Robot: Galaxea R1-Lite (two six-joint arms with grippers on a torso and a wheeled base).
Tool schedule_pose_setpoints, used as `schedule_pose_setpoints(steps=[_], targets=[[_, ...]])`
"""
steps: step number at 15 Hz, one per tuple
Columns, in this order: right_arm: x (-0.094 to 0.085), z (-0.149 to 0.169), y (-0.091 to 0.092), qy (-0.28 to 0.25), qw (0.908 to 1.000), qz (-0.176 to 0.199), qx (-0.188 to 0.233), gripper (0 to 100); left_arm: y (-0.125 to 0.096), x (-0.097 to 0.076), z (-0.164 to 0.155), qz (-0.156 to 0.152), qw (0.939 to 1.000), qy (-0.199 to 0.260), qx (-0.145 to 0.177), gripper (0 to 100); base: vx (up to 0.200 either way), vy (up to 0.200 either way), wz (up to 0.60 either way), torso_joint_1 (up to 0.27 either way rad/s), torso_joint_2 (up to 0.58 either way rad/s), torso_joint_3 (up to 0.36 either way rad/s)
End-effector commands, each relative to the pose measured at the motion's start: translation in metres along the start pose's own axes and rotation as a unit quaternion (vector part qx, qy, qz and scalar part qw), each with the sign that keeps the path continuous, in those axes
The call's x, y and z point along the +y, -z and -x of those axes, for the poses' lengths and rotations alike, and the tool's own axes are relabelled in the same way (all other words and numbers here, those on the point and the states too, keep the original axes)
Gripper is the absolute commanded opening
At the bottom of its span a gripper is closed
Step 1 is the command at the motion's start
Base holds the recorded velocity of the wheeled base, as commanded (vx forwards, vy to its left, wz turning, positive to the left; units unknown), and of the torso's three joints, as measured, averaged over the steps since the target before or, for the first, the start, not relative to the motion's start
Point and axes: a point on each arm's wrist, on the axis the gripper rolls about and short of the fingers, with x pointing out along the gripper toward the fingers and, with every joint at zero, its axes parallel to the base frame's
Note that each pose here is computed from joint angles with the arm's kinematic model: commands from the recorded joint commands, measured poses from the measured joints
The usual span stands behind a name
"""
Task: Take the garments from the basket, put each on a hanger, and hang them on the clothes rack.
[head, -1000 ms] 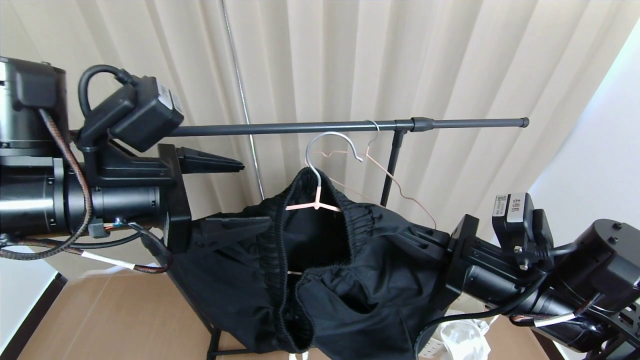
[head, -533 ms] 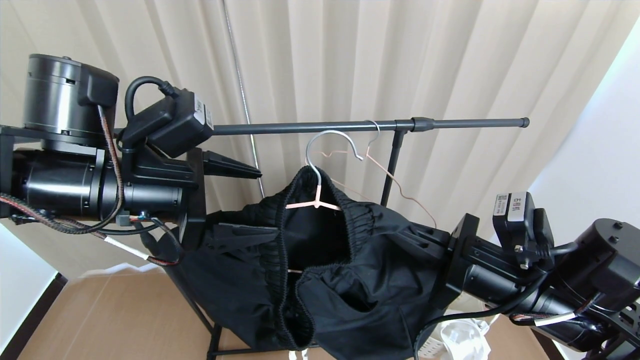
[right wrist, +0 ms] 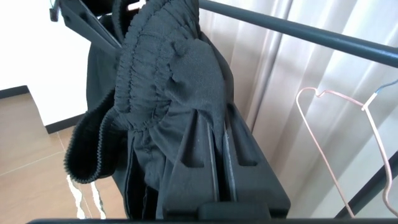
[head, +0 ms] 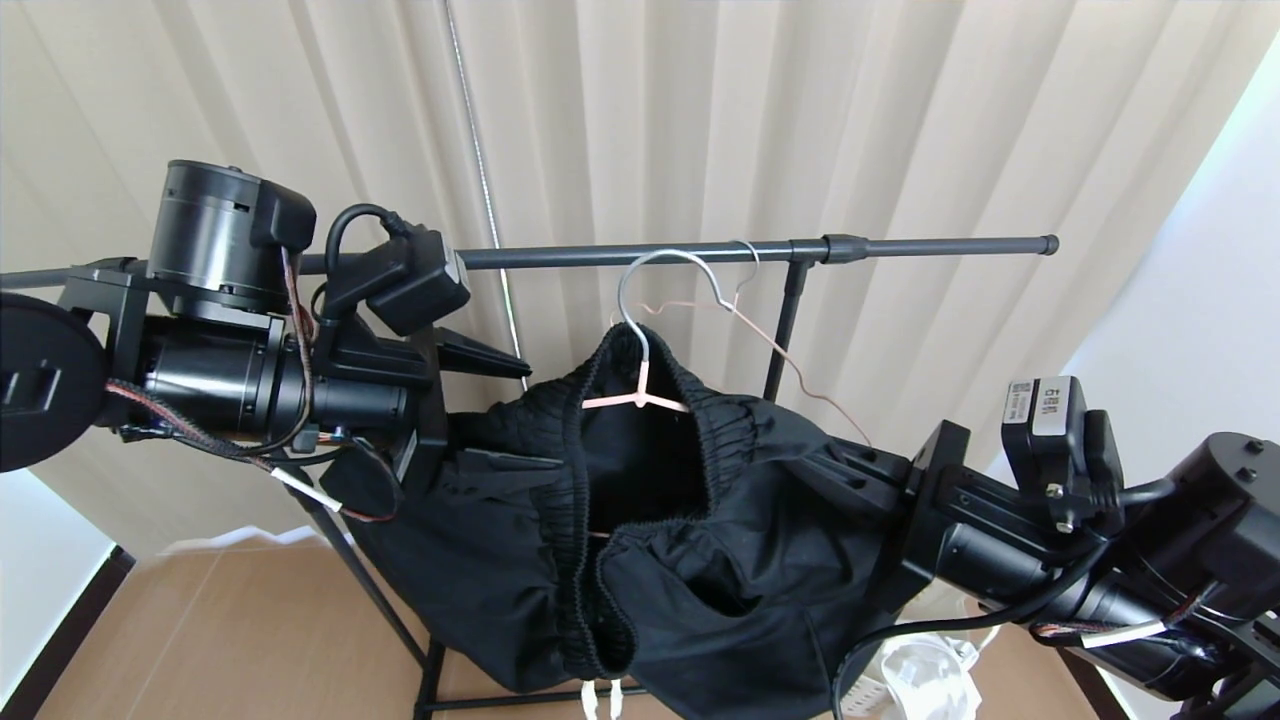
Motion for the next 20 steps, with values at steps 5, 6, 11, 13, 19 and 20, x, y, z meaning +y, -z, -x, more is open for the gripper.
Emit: schedule_pose_setpoints(steps=[5,6,11,13,19,20], targets=[[-0.001,0.001,-0.002,0.001,1.0,0.002,-0.005,0,0.016,0.004,-0.002,0.021,0.9996,-0.002,0.018,100,0.0,0.0,0.0,0.0,0.0,0.0],[-0.001,0.001,-0.002,0.001,1.0,0.003,-0.006,0,0.016,0.004,-0.003,0.021,0.9996,-0.001,0.019,100,0.0,0.0,0.0,0.0,0.0,0.0],[-0.001,0.001,-0.001,0.001,1.0,0.002,-0.005,0,0.019,0.002,-0.006,0.023,0.9995,0.005,0.022,0,0.0,0.0,0.0,0.0,0.0,0.0],[-0.001,0.0,-0.003,0.002,1.0,0.003,-0.008,0,0.018,0.0,-0.007,0.02,0.9995,0.01,0.02,0,0.0,0.0,0.0,0.0,0.0,0.0],[0.001,0.008,-0.014,0.0,0.9995,-0.011,0.03,0,0.016,0.0,-0.007,0.019,0.9996,0.01,0.018,0,0.0,0.0,0.0,0.0,0.0,0.0],[0.001,0.009,-0.016,-0.001,0.9994,-0.012,0.031,0,0.016,0.0,-0.007,0.02,0.9996,0.01,0.018,0,0.0,0.0,0.0,0.0,0.0,0.0]])
